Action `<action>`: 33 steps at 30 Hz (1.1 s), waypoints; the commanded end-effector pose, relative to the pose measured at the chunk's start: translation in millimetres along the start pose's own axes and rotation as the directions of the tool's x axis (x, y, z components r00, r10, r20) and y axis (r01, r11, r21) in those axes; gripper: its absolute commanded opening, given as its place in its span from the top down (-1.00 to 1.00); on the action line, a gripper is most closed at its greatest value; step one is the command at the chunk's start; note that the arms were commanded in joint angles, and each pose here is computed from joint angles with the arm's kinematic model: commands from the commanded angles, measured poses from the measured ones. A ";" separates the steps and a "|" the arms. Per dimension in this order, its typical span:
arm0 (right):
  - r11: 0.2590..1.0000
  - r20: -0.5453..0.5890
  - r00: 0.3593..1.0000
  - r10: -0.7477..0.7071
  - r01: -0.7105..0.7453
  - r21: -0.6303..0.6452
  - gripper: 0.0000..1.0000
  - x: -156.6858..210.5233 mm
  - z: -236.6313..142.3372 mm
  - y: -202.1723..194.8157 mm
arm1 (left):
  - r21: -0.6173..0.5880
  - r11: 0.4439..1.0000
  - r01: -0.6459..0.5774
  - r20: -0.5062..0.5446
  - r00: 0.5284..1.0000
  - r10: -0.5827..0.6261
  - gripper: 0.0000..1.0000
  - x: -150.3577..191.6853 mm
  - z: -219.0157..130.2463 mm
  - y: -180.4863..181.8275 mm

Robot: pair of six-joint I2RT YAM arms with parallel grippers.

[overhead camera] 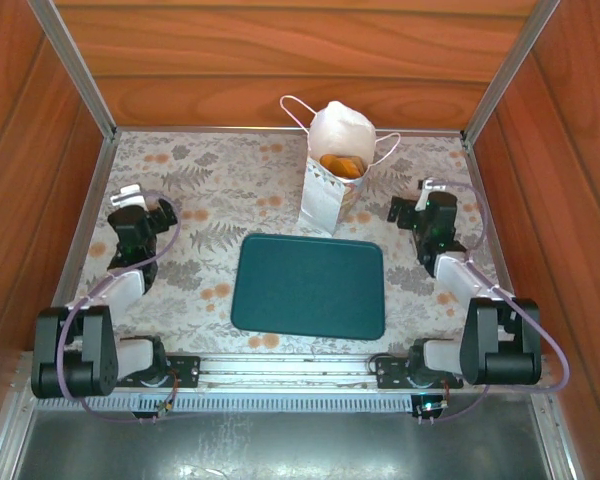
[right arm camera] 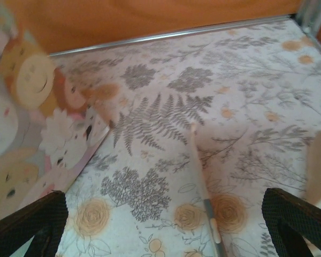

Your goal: Take the fake bread out of the paper bag

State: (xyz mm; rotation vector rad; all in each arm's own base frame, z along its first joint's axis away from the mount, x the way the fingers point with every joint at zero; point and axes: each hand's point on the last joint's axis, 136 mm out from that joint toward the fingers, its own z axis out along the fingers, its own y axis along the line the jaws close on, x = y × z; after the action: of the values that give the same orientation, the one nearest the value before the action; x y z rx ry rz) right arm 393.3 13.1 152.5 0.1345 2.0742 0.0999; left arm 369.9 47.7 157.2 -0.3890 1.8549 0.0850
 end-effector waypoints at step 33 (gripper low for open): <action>0.640 -0.351 0.828 0.437 -0.561 -0.525 -0.47 -70.7 -133.0 117.1 | 0.669 0.399 0.627 -0.643 0.758 -0.114 -0.22 -102.3 -33.4 -338.6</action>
State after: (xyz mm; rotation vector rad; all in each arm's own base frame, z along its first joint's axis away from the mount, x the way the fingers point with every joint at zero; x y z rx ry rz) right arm 323.5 108.6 267.4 0.3671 2.0738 1.0974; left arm 469.9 -236.7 295.5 -0.1214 1.9768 -1.3074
